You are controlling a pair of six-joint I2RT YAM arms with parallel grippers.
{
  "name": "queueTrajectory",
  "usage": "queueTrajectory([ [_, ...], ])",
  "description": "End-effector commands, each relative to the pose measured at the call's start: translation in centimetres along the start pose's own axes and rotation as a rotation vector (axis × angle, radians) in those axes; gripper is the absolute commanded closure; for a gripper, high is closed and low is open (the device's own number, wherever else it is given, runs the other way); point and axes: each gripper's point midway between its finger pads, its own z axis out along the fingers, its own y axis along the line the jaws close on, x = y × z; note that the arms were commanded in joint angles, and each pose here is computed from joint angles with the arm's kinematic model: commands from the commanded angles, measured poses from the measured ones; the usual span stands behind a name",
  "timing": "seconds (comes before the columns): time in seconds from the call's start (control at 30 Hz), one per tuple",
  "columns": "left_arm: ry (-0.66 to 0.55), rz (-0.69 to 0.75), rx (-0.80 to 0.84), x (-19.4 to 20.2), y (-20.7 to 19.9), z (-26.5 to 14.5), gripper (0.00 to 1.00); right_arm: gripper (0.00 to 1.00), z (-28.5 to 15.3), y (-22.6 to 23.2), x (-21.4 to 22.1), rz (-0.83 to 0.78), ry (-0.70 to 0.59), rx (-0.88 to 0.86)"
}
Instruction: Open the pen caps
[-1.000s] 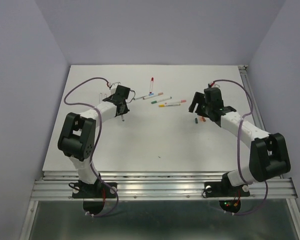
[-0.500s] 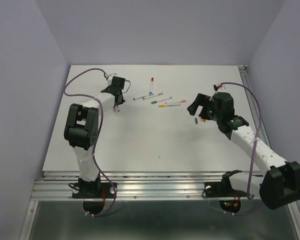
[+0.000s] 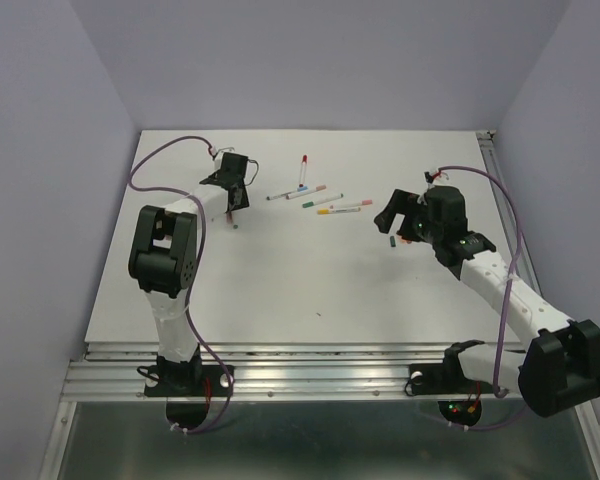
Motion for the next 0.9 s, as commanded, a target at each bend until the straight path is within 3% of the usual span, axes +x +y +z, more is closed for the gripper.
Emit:
queueTrajectory([
  [0.0, -0.062, -0.001, 0.036, -2.9, -0.5, -1.6, 0.47, 0.00, -0.3, 0.3, -0.4, -0.028, -0.022, -0.022],
  [0.2, -0.150, 0.115, 0.295, -5.7, -4.3, -4.7, 0.30, 0.00, -0.2, 0.7, -0.1, -0.037, -0.015, -0.056],
  [0.23, -0.156, 0.157, 0.337, -5.8, -4.9, -5.0, 0.23, 0.00, -0.2, 1.0, 0.1, -0.040, -0.007, -0.072],
  [0.27, -0.151, 0.199, 0.418, -5.7, -6.2, -5.4, 0.01, 0.00, -0.2, 1.4, 0.4, -0.043, 0.009, -0.099],
  [0.63, -0.149, 0.613, 0.731, -6.8, -12.0, -4.6, 0.01, 0.00, -0.7, 2.4, 0.9, -0.109, 0.010, -0.183],
  [0.87, -0.059, 0.751, 0.746, -5.8, -12.2, -2.7, 0.02, 0.00, -0.5, 2.3, 1.1, -0.117, 0.021, -0.177],
])
